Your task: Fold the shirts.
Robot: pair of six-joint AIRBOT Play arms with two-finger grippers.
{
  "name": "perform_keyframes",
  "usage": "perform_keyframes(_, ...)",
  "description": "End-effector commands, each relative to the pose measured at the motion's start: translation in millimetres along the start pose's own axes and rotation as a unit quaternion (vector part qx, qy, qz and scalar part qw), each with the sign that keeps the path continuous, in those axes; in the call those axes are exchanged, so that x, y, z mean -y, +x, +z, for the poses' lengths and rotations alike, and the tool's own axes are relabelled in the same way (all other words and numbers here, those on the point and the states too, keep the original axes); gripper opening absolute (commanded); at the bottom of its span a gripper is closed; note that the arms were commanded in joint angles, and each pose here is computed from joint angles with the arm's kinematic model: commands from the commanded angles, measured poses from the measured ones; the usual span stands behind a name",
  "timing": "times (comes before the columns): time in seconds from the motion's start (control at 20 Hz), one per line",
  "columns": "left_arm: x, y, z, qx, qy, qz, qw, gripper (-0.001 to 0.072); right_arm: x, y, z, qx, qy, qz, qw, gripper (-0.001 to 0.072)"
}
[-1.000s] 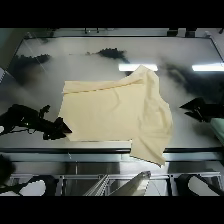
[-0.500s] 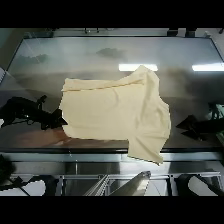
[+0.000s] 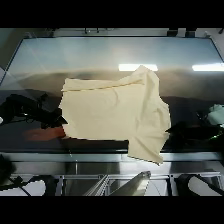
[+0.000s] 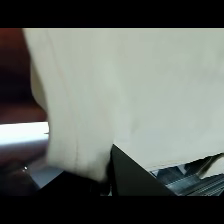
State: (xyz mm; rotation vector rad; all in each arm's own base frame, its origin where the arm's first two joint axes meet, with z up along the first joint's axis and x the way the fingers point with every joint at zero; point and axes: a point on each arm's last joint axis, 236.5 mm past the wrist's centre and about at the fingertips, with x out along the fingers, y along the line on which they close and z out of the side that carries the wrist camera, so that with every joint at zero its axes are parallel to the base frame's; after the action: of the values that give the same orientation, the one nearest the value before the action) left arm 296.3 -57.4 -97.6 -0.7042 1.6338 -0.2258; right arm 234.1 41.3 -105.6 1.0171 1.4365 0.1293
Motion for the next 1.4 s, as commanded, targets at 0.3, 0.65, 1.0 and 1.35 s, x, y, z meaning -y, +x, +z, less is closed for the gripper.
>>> perform_keyframes(0.3, 40.6, -18.1, -13.7, -0.006, 0.049, -0.073, 0.996, 0.0021, -126.2, 6.8, -27.1, -0.032, -0.125, 0.247, 0.960, 0.0021)
perform_keyframes(0.65, 228.1, -266.8, -143.0, 0.286, 0.443, -0.246, 0.813, 0.0022, -302.9, -303.7, -130.6, 0.306, -0.475, 0.534, 0.629, 0.0021)
perform_keyframes(1.0, 328.2, -400.6, -244.7, 0.496, 0.591, -0.065, 0.633, 0.0022, -407.7, -425.0, -229.1, 0.432, -0.656, 0.428, 0.448, 0.0021)
perform_keyframes(1.35, 299.9, -364.1, -88.9, 0.382, 0.480, -0.151, 0.775, 0.0022, -373.3, -398.1, -62.3, 0.486, -0.558, 0.223, 0.635, 0.0020)
